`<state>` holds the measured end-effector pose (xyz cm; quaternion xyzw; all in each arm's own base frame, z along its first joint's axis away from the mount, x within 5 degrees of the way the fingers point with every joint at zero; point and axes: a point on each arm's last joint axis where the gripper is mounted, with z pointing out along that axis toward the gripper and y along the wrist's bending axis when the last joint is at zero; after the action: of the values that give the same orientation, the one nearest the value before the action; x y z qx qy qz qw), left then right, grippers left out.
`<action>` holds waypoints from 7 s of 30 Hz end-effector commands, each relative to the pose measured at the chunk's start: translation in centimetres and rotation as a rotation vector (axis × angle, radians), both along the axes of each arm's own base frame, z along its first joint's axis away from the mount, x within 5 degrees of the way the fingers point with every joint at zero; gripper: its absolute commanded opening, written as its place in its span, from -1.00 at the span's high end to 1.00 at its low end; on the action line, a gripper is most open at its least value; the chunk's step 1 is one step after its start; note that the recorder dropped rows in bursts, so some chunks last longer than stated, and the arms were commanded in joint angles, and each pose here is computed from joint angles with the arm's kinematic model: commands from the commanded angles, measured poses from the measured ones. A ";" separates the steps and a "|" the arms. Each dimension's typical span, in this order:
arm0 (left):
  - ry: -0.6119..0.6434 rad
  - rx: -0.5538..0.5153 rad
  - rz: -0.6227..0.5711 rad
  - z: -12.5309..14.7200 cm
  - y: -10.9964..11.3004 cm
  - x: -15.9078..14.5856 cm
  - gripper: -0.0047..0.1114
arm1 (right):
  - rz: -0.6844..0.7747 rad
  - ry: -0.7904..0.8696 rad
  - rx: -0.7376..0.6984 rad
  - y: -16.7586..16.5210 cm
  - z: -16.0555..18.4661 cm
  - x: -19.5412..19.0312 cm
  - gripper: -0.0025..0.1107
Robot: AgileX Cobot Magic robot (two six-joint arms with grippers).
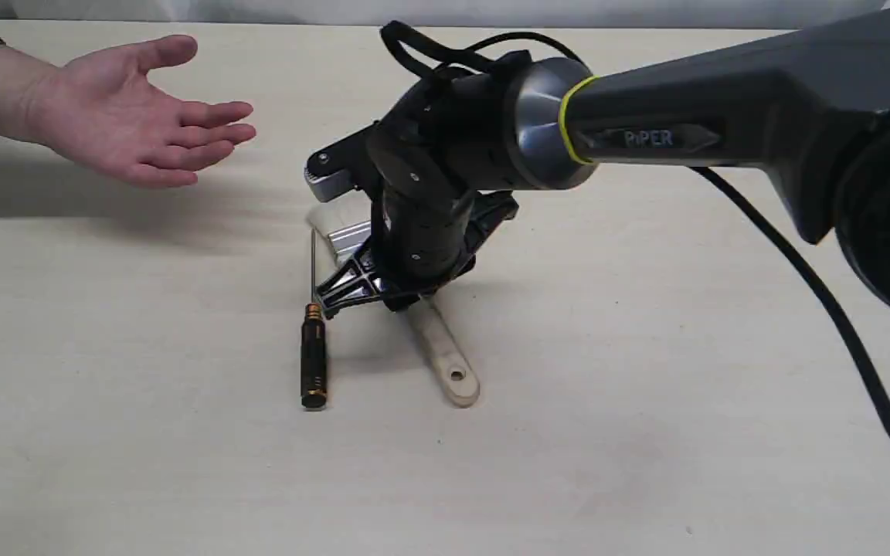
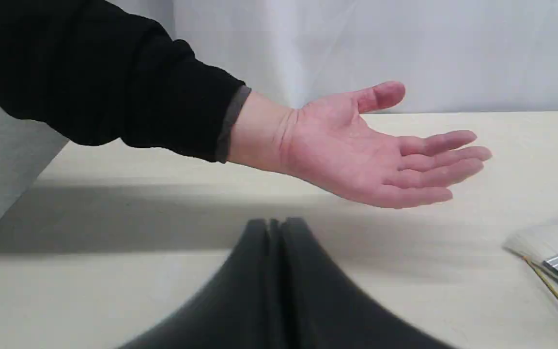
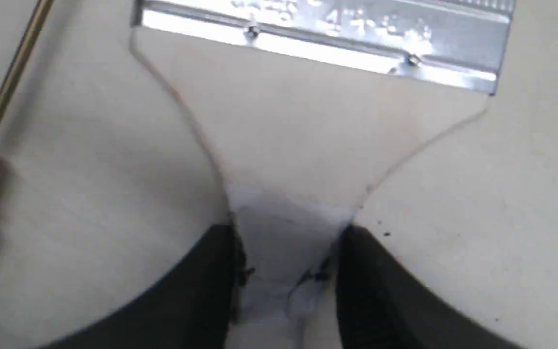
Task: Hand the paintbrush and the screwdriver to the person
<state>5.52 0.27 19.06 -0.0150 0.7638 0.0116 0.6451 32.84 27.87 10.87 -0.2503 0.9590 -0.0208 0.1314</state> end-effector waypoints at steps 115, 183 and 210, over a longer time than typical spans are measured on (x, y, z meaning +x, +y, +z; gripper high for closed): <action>-0.005 -0.006 -0.009 0.0 -0.1 0.0 0.92 | 0.387 0.204 0.113 6.4 9.7 -6.3 0.88; -0.007 -0.006 -0.009 0.0 -0.1 0.0 0.92 | 0.189 -0.828 0.696 -22.0 23.6 -25.6 0.88; -0.008 -0.002 -0.009 0.0 -0.1 0.0 0.92 | 0.198 -0.992 0.961 -24.7 19.1 -29.0 0.88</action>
<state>5.52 0.27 19.06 -0.0150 0.7638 0.0116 0.6451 3.83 3.47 29.79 -0.2072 0.6754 0.3268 0.6278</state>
